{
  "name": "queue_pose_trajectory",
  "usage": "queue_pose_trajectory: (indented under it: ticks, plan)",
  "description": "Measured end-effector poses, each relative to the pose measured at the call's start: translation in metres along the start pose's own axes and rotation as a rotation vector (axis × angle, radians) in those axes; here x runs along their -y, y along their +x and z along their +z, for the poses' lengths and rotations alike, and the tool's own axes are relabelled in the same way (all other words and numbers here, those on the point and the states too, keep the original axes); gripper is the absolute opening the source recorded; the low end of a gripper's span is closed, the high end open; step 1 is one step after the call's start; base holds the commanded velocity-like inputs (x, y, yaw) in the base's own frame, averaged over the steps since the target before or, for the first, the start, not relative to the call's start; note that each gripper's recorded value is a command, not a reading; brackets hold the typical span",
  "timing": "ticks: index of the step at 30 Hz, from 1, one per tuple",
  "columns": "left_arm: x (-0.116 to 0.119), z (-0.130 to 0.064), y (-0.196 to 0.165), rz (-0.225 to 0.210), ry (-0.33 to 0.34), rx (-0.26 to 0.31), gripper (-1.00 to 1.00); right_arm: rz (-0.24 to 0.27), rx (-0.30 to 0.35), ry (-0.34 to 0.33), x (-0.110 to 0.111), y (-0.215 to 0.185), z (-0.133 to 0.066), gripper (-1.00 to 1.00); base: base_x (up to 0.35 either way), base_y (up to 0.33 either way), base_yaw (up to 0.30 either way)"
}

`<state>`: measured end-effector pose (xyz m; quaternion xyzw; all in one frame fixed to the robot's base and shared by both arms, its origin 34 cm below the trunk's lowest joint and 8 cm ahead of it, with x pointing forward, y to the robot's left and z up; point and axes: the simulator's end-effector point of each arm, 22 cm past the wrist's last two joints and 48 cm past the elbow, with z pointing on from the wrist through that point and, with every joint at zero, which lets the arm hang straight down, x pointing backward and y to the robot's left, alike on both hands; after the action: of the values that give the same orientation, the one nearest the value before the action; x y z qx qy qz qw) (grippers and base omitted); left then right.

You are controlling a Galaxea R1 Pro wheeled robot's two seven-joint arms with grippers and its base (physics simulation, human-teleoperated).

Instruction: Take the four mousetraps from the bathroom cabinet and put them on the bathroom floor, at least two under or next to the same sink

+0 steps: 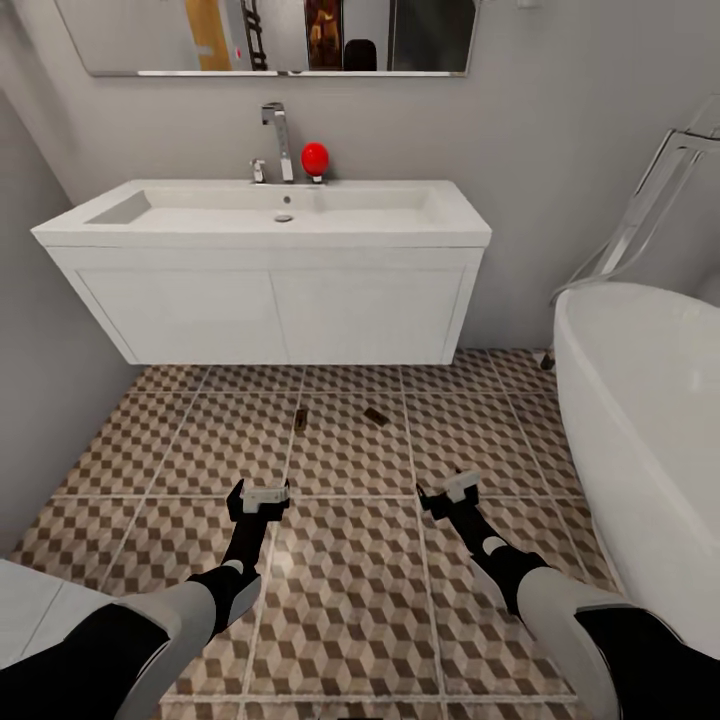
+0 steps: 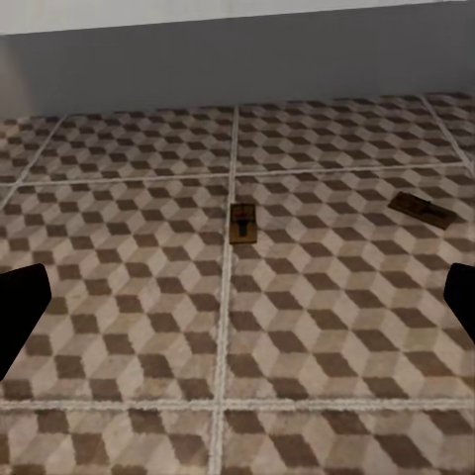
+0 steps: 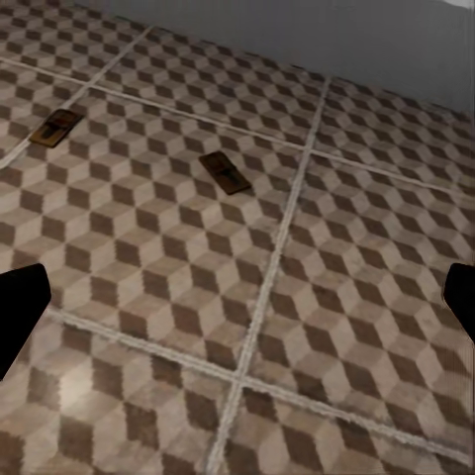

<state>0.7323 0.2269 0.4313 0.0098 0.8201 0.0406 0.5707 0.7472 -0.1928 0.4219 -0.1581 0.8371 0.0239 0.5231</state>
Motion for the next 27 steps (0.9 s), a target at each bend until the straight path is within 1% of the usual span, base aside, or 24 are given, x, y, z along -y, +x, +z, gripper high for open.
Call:
queue_pose_trajectory:
  ticks: [3,11,27]
  plan:
    - [0.0,-0.001,-0.005,0.002,0.001,-0.005,1.0,0.004,-0.001,0.014,0.004,-0.006,-0.002,1.0,0.0,0.0,0.0]
    - [-0.001,-0.004,-0.022,0.002,0.002,-0.006,1.0,0.004,-0.001,0.019,0.009,-0.022,-0.007,1.0,0.0,0.0,0.0]
    - [-0.003,-0.01,-0.054,0.001,0.002,-0.007,1.0,0.006,-0.01,0.017,0.012,-0.047,-0.02,1.0,0.0,0.0,0.0]
